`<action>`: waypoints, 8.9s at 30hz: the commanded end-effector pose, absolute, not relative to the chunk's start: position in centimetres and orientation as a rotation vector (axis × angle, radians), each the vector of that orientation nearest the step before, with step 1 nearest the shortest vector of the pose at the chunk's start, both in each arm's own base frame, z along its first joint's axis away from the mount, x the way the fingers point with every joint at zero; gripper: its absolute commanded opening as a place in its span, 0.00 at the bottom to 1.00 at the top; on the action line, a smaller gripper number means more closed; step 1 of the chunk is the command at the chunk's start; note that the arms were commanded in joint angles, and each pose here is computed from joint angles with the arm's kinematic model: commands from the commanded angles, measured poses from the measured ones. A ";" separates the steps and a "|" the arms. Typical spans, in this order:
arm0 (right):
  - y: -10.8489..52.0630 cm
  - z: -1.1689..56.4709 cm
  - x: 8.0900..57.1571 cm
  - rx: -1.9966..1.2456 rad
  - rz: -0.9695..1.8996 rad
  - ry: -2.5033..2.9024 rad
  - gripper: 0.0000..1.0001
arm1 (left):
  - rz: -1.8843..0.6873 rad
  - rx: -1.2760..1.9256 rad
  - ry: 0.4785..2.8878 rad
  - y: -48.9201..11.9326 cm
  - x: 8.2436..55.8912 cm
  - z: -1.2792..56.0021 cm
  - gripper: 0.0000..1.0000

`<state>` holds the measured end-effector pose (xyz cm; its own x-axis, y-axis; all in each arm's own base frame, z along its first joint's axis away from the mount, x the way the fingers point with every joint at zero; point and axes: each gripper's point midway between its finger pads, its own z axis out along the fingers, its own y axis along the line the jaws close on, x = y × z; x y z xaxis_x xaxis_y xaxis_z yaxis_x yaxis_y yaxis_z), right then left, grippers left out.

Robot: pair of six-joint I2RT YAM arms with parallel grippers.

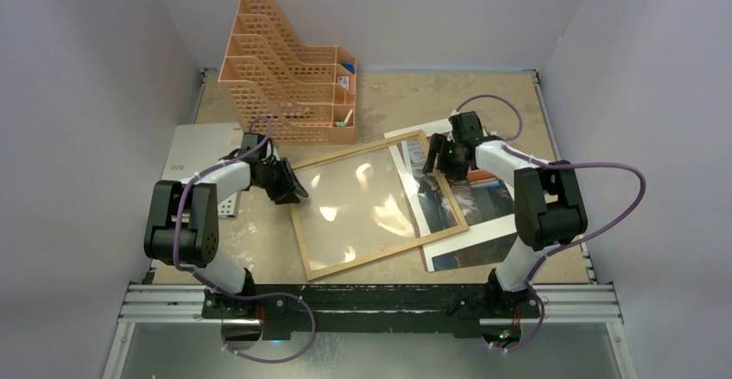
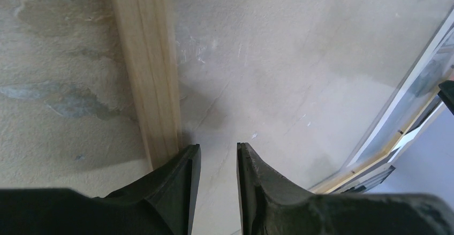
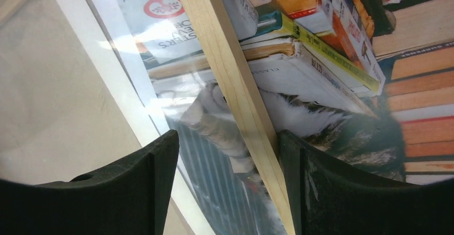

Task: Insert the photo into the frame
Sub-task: Adjust the photo frame item on the photo frame, then pick up the photo frame item at the center of the board.

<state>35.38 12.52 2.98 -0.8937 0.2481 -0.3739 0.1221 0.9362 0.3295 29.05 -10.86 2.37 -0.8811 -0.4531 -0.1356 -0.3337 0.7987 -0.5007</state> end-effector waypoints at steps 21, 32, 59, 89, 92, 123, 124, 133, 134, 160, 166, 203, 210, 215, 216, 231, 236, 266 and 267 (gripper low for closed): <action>11.6 6.1 36.5 0.327 0.369 2.556 0.70 | -0.476 -0.545 2.573 -7.9 31.3 7.3 0.49; 13.7 7.7 38.6 0.230 0.502 2.488 0.53 | -0.345 -0.663 2.555 -6.0 29.8 6.2 0.63; 16.1 8.2 38.4 0.088 0.572 2.491 0.44 | -0.357 -0.624 2.510 -6.1 31.9 6.7 0.63; 17.0 10.1 42.3 0.200 0.496 2.457 0.50 | -0.446 -0.187 2.312 -8.0 41.7 8.5 0.61; 13.9 10.7 42.4 0.328 0.404 2.433 0.52 | -0.437 -0.172 2.276 -7.9 42.0 9.0 0.61; 9.2 3.8 22.0 0.794 0.419 2.948 0.95 | -0.506 -0.092 2.377 -9.2 41.6 5.6 0.65; 9.4 3.7 22.0 0.793 0.430 2.953 0.95 | -0.509 -0.093 2.378 -9.2 41.6 5.5 0.65; 10.3 4.0 24.5 0.725 0.519 2.904 0.93 | -0.515 -0.086 2.405 -9.3 41.4 4.7 0.65; 10.2 4.2 25.3 0.715 0.515 2.883 0.93 | -0.515 -0.088 2.413 -9.3 41.2 4.5 0.65; 1.6 6.9 43.8 0.837 0.341 2.368 0.83 | -0.628 -0.146 2.508 -10.7 35.9 4.1 0.59; -4.6 5.7 44.0 0.901 0.091 2.362 0.82 | -0.505 -0.174 2.437 -9.2 38.6 7.5 0.61; -10.1 2.7 43.9 0.222 -0.911 2.613 0.68 | -0.189 -0.478 2.585 -4.7 34.7 5.8 0.63; -9.6 3.1 44.4 0.259 -0.854 2.593 0.68 | -0.293 -0.417 2.541 -6.0 35.8 7.3 0.63; -9.8 3.4 44.1 0.267 -0.893 2.567 0.68 | -0.310 -0.407 2.548 -6.3 35.9 7.3 0.63; -10.1 3.6 44.0 0.269 -0.913 2.557 0.67 | -0.306 -0.411 2.554 -6.2 35.8 7.2 0.63; -9.4 5.4 44.5 0.222 -0.971 2.469 0.63 | -0.254 -0.427 2.575 -5.5 35.4 7.2 0.63; -5.4 7.0 46.4 0.288 -0.575 2.479 0.67 | -0.256 -0.424 2.560 -5.5 35.8 7.8 0.63; -10.4 2.0 22.5 1.918 0.025 2.131 0.98 | -0.290 -0.418 2.626 -6.1 35.2 6.5 0.63; -10.3 1.5 22.6 1.923 0.042 2.132 0.97 | -0.294 -0.417 2.625 -6.2 35.3 6.5 0.63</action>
